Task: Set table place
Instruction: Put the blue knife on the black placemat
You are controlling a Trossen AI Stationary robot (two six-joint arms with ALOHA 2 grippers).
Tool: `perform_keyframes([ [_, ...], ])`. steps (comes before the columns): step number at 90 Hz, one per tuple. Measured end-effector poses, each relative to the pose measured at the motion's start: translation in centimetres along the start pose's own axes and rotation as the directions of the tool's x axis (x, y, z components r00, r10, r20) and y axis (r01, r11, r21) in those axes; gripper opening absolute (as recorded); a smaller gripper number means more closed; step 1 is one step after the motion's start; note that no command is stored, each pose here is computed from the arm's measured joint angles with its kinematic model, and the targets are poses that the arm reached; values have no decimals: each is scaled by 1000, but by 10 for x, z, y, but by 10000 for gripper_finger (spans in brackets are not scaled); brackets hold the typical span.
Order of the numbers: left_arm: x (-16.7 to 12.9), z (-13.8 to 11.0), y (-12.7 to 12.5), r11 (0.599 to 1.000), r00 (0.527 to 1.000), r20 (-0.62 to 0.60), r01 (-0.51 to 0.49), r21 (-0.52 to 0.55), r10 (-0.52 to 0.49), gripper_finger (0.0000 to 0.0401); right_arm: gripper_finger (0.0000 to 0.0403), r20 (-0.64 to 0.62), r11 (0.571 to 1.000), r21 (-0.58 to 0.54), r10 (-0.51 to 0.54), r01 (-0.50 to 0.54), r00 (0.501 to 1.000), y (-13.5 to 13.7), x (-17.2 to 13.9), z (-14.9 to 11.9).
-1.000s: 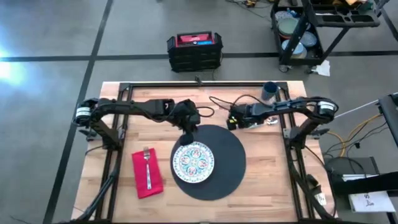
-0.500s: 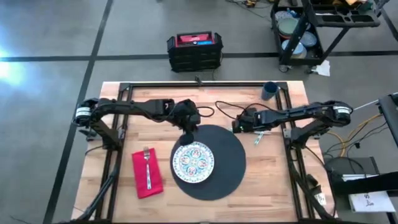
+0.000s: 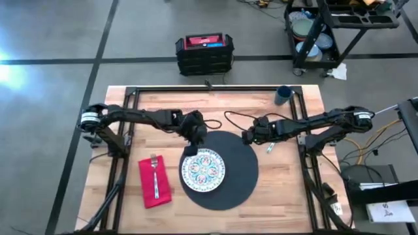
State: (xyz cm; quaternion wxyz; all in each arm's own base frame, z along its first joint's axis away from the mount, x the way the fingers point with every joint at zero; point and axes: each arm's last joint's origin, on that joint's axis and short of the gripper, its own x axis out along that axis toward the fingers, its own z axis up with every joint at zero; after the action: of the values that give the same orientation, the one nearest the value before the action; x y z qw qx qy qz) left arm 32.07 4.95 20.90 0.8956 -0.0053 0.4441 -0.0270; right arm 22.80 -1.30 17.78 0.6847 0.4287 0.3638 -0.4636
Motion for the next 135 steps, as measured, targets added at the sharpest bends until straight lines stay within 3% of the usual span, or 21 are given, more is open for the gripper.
perform_keyframes([
  [20, 15, -24, 34, 994, 996, -69, -54, -95, 48, 20, 0, -29, 1000, 1, 3, -3, 1000, 5, 2, -17],
  [32, 21, -32, 44, 993, 996, -89, 16, -113, -26, 20, 0, -43, 1000, 7, 1, 0, 999, 8, 5, -28],
  [50, 27, -36, 44, 987, 988, -88, 121, -109, -131, 20, 0, -39, 1000, 22, -6, 7, 999, 9, 8, -35],
  [91, 50, -56, 43, 969, 948, -224, 194, -153, -225, 20, 0, -24, 999, 34, 13, -12, 1000, 11, 7, -35],
  [135, 30, -83, 51, 987, 847, -518, 48, -153, -122, 20, 0, 24, 999, 46, 13, -14, 1000, 11, 7, -34],
])
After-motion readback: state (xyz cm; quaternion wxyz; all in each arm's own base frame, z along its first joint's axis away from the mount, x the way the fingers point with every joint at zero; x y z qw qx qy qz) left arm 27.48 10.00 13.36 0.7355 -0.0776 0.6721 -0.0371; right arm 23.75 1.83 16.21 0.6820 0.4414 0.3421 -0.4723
